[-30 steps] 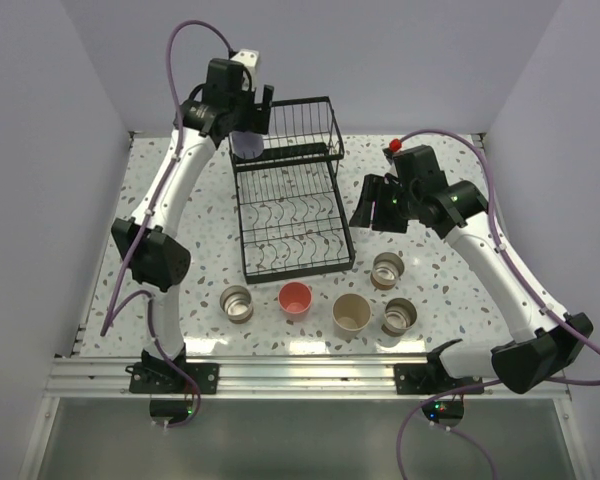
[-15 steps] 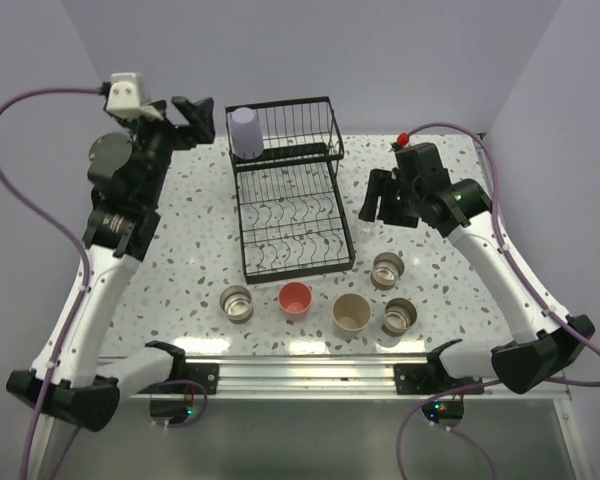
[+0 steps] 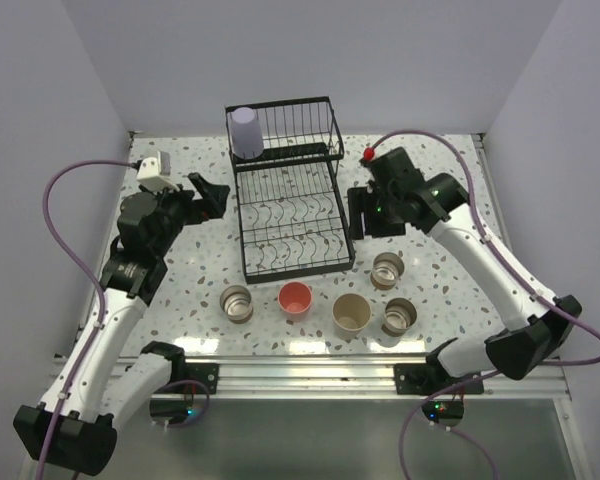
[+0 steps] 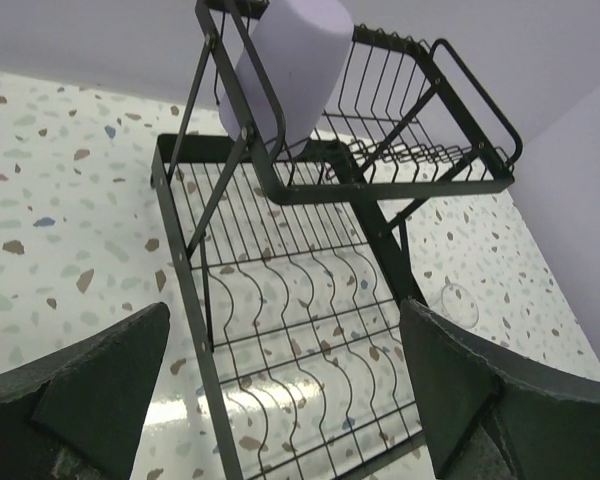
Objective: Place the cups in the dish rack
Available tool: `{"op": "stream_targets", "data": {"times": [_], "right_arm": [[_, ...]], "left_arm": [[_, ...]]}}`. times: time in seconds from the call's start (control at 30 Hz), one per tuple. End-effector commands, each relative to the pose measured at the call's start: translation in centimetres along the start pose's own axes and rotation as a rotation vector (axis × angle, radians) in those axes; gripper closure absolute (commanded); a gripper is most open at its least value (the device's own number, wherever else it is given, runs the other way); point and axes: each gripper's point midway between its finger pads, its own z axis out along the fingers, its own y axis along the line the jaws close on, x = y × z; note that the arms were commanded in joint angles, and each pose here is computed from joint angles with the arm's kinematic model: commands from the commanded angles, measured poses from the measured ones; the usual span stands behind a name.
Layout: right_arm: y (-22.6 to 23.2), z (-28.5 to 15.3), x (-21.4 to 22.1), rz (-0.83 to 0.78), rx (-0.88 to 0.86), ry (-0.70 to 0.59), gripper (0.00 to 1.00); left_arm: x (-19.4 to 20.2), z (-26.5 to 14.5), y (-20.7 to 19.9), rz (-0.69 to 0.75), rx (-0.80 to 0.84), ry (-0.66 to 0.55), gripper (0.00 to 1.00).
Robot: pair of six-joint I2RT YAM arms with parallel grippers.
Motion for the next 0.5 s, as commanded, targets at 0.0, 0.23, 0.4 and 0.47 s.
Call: {"op": "stream_targets", "data": {"times": [0.0,0.23,0.4,0.47], "right_arm": [[-0.6,-1.4,6.3,-0.148,0.087,0.164,0.37],[-0.2,-2.4,13.4,-0.102,-0.029,0.268,0.4],[3.3,-3.0,14.6,-0.107,-0.239,0.249,0.4],[4.5,-3.5,14.4,-0.114,-0.298,0.238,0.4]], "left_arm": [[1.2,-1.6,-0.5,0.011,0.022,0.09,0.0],[2.0,-2.8,-0.4,0.019,0.033,0.104,0.0],[2.0,-2.4,-0.9,0.049,0.054,0.136,0.01],[1.6,-2.5,-1.3,0.054,0.059,0.133,0.01]]}}
